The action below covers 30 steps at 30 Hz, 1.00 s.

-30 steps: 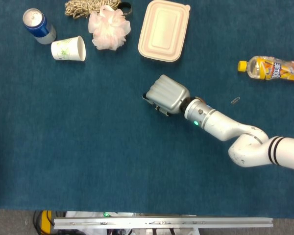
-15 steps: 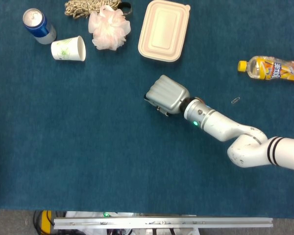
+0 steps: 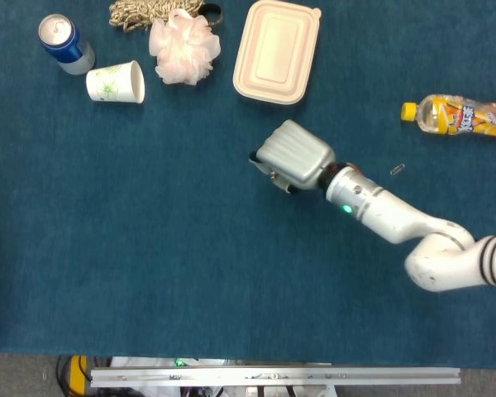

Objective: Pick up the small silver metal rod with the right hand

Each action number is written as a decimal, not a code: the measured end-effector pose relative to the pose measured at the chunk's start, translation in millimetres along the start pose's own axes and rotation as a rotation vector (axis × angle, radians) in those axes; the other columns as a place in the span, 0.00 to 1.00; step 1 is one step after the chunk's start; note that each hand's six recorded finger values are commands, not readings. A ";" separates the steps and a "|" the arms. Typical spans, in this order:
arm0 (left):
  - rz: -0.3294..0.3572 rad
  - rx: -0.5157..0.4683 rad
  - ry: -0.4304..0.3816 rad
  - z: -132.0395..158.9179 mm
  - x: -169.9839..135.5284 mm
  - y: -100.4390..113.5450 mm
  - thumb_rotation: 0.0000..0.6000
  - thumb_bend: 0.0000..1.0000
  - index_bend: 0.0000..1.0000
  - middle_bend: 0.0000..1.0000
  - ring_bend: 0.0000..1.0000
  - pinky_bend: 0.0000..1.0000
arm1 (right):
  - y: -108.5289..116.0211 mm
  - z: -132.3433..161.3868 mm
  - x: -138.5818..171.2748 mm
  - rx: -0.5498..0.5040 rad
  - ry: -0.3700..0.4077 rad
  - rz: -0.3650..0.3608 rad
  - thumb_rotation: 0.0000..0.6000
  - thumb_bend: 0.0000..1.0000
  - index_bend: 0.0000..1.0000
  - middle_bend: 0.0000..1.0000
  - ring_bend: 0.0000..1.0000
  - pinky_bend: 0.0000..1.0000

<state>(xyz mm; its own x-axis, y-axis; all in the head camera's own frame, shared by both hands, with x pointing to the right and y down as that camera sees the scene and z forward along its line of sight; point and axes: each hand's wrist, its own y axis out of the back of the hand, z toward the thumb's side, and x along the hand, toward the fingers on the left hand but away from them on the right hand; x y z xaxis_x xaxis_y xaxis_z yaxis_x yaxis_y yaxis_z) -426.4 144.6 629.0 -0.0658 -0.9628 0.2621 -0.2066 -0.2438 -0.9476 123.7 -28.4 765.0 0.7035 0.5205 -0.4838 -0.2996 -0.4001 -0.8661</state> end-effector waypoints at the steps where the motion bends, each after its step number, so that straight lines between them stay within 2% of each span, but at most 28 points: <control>1: 0.000 0.000 -0.001 0.3 0.0 -0.1 1.00 0.32 0.06 0.11 0.09 0.06 | 2.7 -3.1 5.2 -0.009 -0.007 -0.011 1.00 0.49 0.70 1.00 1.00 1.00; 9: -0.011 0.004 -0.013 4.5 0.3 -2.7 1.00 0.32 0.06 0.11 0.09 0.06 | 22.1 -36.7 62.7 -0.083 -0.092 -0.089 1.00 0.51 0.73 1.00 1.00 1.00; 14: -0.024 0.006 -0.029 9.8 1.9 -5.0 1.00 0.32 0.06 0.11 0.09 0.06 | 25.6 -55.0 99.6 -0.114 -0.148 -0.110 1.00 0.51 0.73 1.00 1.00 1.00; 21: -0.042 0.010 -0.051 17.7 3.7 -9.1 1.00 0.32 0.06 0.11 0.09 0.06 | 12.2 -78.2 146.6 -0.139 -0.233 -0.080 1.00 0.51 0.73 1.00 1.00 1.00; 30: -0.059 0.015 -0.065 24.5 3.2 -13.4 1.00 0.32 0.06 0.11 0.09 0.06 | -13.1 -96.9 173.0 -0.173 -0.306 -0.027 1.00 0.51 0.73 1.00 1.00 1.00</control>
<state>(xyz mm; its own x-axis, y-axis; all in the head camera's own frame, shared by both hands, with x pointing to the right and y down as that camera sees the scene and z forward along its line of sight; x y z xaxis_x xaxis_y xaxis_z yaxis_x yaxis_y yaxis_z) -399.9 141.9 638.0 0.0099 -0.9522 0.3053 -0.1938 -0.3014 -0.9336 311.7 -6.2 704.8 0.4760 0.7243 -0.4988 -0.1511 -0.4914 -0.8577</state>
